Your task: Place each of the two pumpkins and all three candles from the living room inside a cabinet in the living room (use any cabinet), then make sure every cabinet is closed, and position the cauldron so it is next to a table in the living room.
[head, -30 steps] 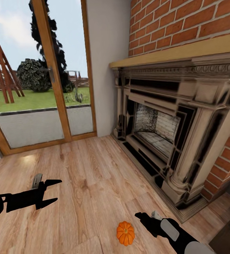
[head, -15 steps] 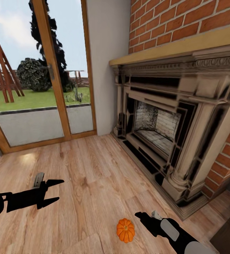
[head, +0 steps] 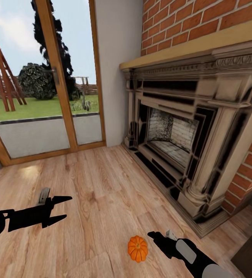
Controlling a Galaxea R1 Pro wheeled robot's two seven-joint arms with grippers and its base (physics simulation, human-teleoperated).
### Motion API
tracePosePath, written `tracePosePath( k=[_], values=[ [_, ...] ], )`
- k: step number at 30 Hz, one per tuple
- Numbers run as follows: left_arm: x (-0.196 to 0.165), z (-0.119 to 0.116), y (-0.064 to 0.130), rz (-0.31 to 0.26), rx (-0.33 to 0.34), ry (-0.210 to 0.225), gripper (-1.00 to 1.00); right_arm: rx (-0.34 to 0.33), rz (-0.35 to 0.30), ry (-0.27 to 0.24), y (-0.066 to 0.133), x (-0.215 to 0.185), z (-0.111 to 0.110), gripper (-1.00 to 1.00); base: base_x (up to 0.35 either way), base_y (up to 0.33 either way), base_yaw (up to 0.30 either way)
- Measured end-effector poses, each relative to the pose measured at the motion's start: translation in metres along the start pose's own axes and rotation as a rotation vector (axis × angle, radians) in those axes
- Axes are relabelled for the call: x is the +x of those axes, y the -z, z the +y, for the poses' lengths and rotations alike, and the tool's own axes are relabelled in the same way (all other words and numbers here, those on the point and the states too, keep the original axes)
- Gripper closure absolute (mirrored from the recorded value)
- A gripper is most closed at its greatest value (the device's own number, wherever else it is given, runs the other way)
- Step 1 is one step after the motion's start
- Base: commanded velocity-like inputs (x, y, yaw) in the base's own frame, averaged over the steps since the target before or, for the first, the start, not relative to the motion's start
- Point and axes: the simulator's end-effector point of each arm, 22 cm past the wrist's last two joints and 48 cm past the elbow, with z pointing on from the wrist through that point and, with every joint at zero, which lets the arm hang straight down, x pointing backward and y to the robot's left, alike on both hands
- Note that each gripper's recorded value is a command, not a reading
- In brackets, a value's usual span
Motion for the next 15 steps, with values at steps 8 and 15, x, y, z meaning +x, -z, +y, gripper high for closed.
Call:
tracePosePath(
  k=[8, 15],
  values=[
    [0.006, 0.015, -0.005, 0.003, 0.004, -0.005, -1.0, -0.009, -0.003, 0.002, -0.012, 0.006, -0.01, -1.0, 0.0, 0.0, 0.0],
    [0.017, 0.02, -0.009, 0.016, 0.026, -0.021, -1.0, -0.032, -0.002, 0.004, -0.022, 0.012, -0.016, -1.0, 0.0, 0.0, 0.0]
  ],
)
